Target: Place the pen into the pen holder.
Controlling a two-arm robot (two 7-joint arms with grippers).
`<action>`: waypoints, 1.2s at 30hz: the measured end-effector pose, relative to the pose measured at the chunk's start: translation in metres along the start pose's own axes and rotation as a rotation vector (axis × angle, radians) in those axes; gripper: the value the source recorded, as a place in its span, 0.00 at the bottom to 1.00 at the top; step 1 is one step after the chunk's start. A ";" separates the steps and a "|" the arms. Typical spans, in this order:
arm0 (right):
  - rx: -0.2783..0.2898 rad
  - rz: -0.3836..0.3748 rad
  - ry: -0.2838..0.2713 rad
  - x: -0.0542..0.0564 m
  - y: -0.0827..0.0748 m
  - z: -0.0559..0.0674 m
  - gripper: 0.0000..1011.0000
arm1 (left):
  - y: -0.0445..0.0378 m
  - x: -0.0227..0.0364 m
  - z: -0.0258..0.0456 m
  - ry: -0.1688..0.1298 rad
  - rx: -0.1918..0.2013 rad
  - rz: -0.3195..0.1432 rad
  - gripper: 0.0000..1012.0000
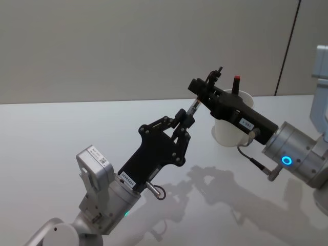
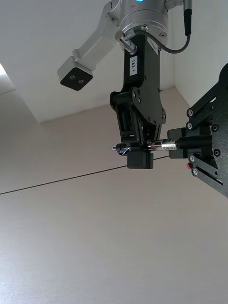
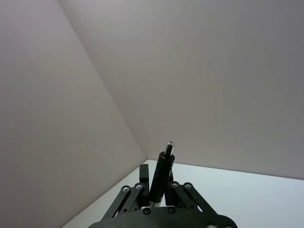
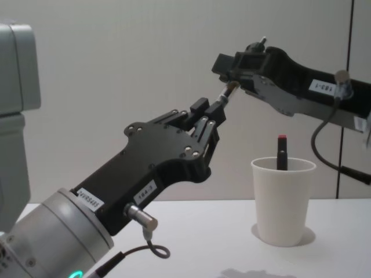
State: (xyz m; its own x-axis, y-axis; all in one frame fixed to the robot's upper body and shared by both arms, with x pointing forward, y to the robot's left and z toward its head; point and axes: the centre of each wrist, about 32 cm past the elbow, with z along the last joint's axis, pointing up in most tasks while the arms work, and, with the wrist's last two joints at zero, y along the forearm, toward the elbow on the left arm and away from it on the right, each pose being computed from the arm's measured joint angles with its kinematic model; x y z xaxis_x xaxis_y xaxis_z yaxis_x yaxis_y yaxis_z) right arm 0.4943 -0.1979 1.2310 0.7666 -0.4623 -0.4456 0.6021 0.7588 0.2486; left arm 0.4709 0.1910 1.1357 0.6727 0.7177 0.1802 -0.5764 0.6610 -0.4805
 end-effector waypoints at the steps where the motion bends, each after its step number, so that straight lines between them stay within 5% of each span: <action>1: 0.000 0.000 0.000 0.000 0.000 0.000 0.15 | 0.0000 0.0000 0.0000 0.000 0.000 0.000 0.12; 8: 0.000 -0.003 -0.001 0.000 0.000 0.000 0.15 | 0.0000 0.0001 0.0001 0.000 -0.001 0.000 0.17; 36: 0.000 0.000 0.000 0.000 0.000 0.000 0.15 | 0.0000 0.0000 0.0000 0.000 0.000 0.000 0.99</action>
State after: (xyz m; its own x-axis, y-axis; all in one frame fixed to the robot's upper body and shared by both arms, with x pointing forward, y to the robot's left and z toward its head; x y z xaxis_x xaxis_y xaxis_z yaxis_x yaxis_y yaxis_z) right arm 0.4943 -0.1979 1.2310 0.7667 -0.4622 -0.4456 0.6020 0.7588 0.2486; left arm 0.4709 0.1909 1.1357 0.6727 0.7176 0.1803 -0.5764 0.6610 -0.4805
